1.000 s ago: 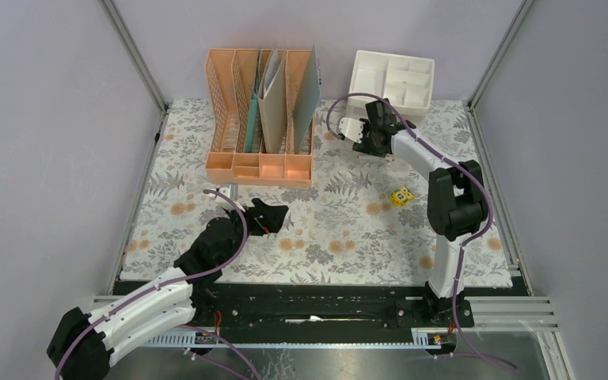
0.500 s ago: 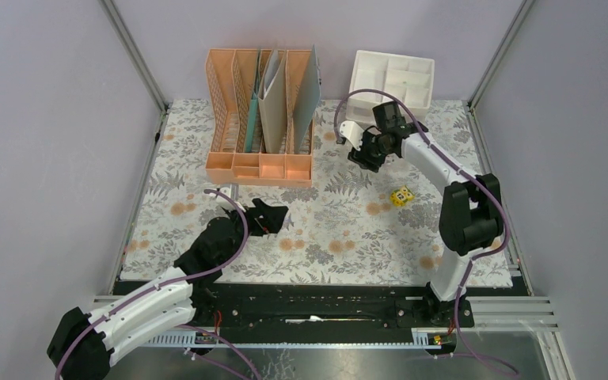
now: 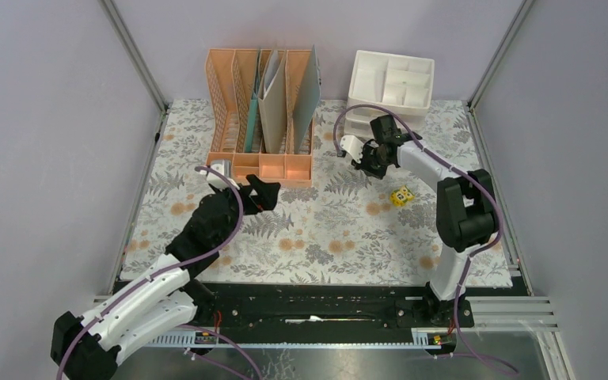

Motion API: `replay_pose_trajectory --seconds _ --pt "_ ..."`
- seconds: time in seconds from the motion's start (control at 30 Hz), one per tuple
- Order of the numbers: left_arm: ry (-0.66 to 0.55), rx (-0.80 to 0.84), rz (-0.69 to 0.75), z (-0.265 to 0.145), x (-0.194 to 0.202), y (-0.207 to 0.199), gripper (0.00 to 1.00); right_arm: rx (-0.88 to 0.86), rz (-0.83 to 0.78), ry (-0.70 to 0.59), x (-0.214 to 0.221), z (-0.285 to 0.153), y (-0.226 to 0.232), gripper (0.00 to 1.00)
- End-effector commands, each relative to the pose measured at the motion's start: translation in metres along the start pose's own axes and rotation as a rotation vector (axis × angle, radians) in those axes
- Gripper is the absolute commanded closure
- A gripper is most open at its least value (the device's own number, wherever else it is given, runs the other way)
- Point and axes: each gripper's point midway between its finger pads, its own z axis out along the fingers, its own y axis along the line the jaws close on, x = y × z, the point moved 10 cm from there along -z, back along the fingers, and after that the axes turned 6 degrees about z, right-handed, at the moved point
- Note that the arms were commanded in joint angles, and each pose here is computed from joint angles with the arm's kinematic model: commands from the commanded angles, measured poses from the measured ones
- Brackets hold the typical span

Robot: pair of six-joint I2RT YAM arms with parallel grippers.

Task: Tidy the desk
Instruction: Close the drawer in the storage box.

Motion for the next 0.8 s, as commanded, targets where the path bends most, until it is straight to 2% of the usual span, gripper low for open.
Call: replay_pose_trajectory --seconds 0.0,0.2,0.5,0.77 --pt "-0.068 -0.020 0.021 0.002 -0.033 -0.001 0.01 0.107 -0.013 0.050 0.009 0.018 -0.015 0.98" --pt "-0.072 -0.020 0.015 0.002 -0.038 0.003 0.01 0.233 -0.024 0.083 0.010 0.041 -0.033 1.00" --pt "-0.070 -0.037 0.001 -0.001 -0.035 0.009 0.01 0.578 -0.056 0.017 -0.007 0.049 -0.074 1.00" --pt "-0.070 -0.043 0.004 -0.004 -0.036 0.010 0.01 0.773 -0.116 0.005 -0.005 0.057 -0.090 1.00"
